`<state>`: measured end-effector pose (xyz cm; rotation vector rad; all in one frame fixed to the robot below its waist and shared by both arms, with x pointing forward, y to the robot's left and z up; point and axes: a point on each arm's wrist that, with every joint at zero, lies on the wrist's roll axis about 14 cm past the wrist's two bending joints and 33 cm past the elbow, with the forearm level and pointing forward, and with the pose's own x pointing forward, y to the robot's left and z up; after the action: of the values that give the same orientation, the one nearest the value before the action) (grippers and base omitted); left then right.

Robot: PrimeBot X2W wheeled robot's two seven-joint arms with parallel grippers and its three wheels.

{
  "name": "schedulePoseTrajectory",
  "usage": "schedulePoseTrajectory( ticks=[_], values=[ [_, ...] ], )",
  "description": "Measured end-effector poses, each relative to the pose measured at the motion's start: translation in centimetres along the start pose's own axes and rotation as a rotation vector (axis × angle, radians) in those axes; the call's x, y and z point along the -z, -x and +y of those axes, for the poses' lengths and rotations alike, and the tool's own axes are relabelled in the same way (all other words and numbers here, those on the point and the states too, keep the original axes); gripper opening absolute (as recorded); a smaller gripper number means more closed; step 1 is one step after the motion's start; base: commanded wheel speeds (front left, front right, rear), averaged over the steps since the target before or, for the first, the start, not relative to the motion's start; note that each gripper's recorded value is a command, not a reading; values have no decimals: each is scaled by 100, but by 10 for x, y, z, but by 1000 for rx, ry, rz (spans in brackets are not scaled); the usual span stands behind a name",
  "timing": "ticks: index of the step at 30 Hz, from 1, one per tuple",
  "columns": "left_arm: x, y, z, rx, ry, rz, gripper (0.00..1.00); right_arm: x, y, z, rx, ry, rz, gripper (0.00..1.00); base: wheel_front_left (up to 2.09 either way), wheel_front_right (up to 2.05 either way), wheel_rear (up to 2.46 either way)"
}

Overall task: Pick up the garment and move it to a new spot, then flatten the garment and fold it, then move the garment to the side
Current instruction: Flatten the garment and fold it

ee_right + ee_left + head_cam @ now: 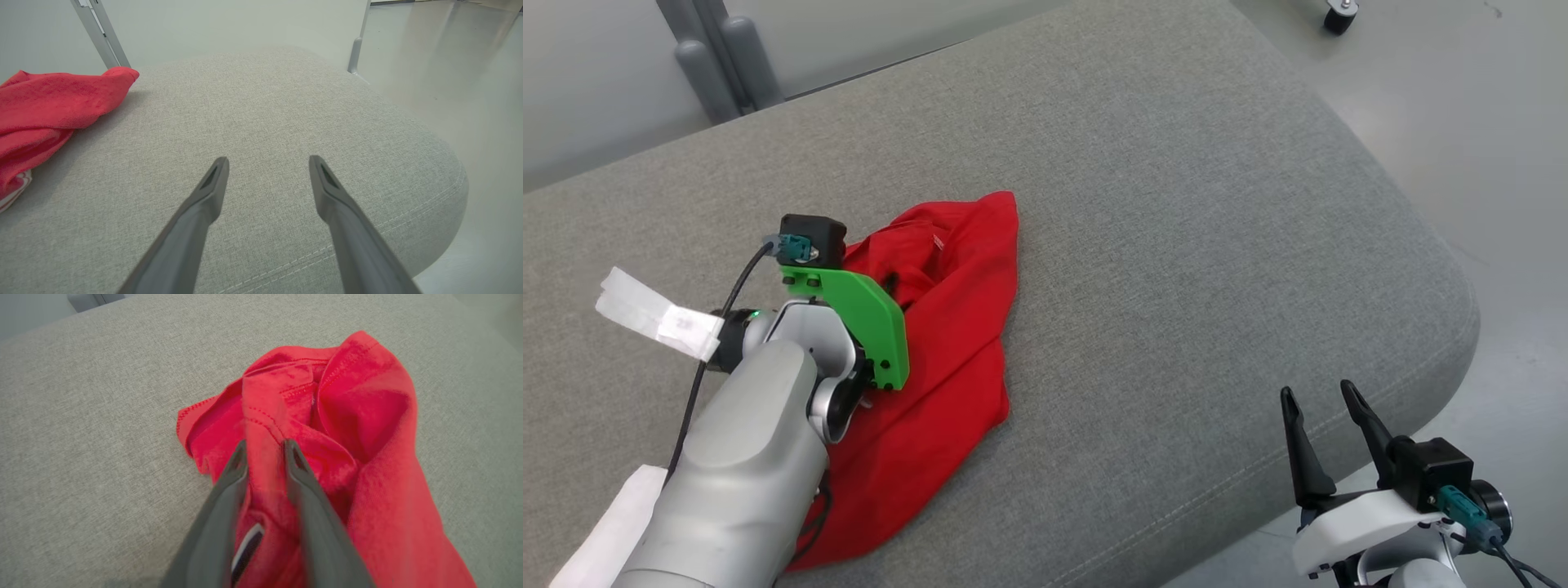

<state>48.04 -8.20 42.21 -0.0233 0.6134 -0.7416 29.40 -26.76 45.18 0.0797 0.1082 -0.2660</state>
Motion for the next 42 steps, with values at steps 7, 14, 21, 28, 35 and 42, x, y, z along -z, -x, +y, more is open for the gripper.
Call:
schedulePoseTrajectory(
  ticks=[7,14,21,28,35,42],
  values=[
    [-60,15,-6,14,-4,-210,0,1,1,2,-11,0,-2,100,0,0,0],
    [-122,46,-23,43,-35,-420,0,-4,2,9,-38,0,-23,100,0,0,0],
    [-156,95,-83,154,-139,-588,0,-4,13,11,-50,-3,-38,100,0,0,0],
    [-90,119,-151,312,-169,-490,0,-5,16,13,-57,-12,-47,100,0,0,0],
    [-41,114,-192,441,-162,-357,0,-5,13,14,-57,-21,-43,100,0,0,0],
    [-30,82,-182,414,-192,-262,0,-3,16,5,-23,-27,-32,100,0,0,0]
  ],
)
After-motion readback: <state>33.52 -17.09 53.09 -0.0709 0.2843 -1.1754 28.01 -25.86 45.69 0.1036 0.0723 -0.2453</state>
